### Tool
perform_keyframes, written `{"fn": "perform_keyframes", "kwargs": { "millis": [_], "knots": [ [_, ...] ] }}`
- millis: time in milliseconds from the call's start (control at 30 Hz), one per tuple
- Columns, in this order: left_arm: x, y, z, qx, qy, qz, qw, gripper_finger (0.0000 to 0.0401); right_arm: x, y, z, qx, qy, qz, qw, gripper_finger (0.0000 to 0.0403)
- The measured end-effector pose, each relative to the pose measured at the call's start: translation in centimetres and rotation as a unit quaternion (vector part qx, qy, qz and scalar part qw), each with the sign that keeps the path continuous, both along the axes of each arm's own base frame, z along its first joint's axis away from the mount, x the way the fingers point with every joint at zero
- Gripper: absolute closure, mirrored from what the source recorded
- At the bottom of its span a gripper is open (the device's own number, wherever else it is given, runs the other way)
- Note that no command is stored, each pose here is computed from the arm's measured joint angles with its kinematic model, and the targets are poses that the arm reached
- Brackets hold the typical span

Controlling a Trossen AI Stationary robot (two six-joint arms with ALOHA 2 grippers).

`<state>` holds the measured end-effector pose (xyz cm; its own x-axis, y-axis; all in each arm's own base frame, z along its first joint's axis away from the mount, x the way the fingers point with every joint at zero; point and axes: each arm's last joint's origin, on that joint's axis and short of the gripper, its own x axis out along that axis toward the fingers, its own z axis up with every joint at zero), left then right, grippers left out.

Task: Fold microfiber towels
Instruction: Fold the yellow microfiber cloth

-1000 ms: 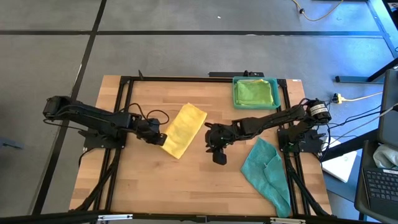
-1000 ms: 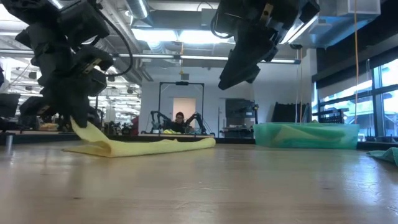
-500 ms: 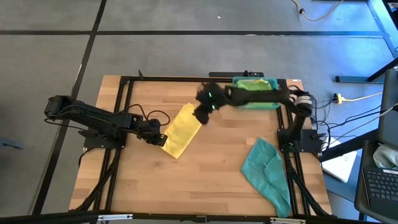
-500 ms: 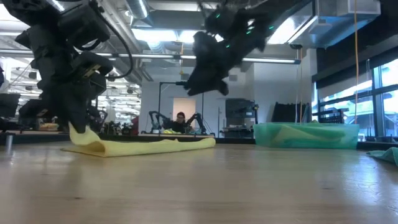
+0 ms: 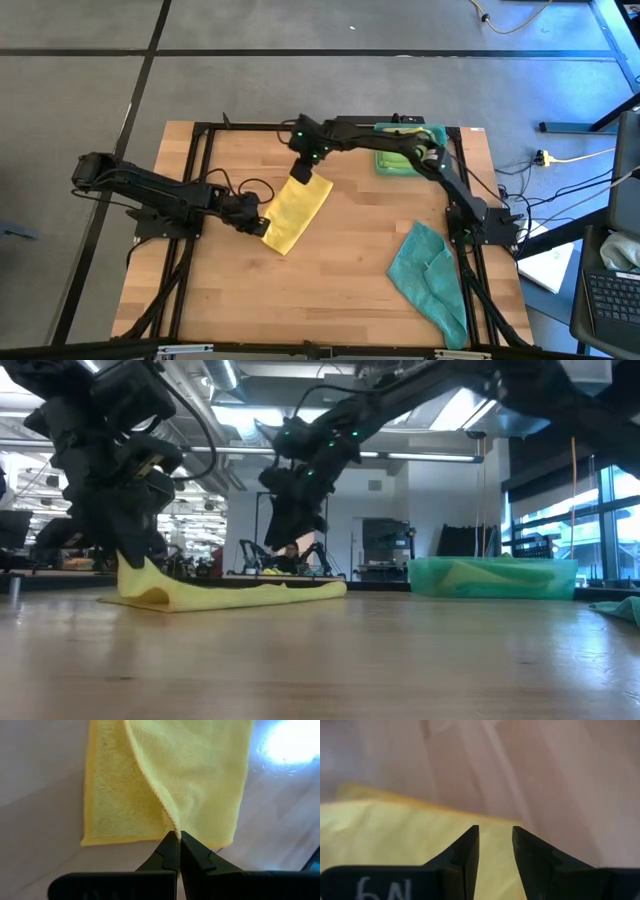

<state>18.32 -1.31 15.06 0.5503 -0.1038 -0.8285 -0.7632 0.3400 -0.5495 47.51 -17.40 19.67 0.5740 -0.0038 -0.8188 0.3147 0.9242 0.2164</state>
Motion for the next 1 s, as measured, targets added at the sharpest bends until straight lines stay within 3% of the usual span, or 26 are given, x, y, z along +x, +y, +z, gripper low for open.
{"fn": "perform_keyframes", "kwargs": {
  "millis": [100,300,400,600,800,1000],
  "knots": [
    [0.0,-0.3,0.0,0.0,-0.002,-0.008,1.0,0.0401,0.8,-0.6,-0.3,-0.011,0.011,-0.011,1.0,0.0283],
    [0.0,-0.9,0.1,0.002,-0.007,-0.024,1.0,0.0401,1.0,-1.3,-3.5,0.054,0.067,0.011,0.996,0.0283],
    [0.0,-1.1,0.1,0.003,-0.008,-0.03,1.0,0.0401,1.1,-1.4,-3.5,0.017,0.075,0.026,0.997,0.0283],
    [0.0,-1.4,0.1,0.009,-0.01,-0.034,0.999,0.0401,1.2,-1.5,-3.4,-0.002,0.069,0.044,0.997,0.0283],
    [0.0,-1.5,0.1,0.051,-0.016,-0.016,0.998,0.0401,1.7,-0.2,-3.1,-0.048,0.049,0.191,0.979,0.0283],
    [-0.8,-1.1,-0.4,0.095,0.033,0.005,0.995,0.0401,2.5,1.5,-0.5,-0.046,0.039,0.186,0.981,0.0283]
  ]
}}
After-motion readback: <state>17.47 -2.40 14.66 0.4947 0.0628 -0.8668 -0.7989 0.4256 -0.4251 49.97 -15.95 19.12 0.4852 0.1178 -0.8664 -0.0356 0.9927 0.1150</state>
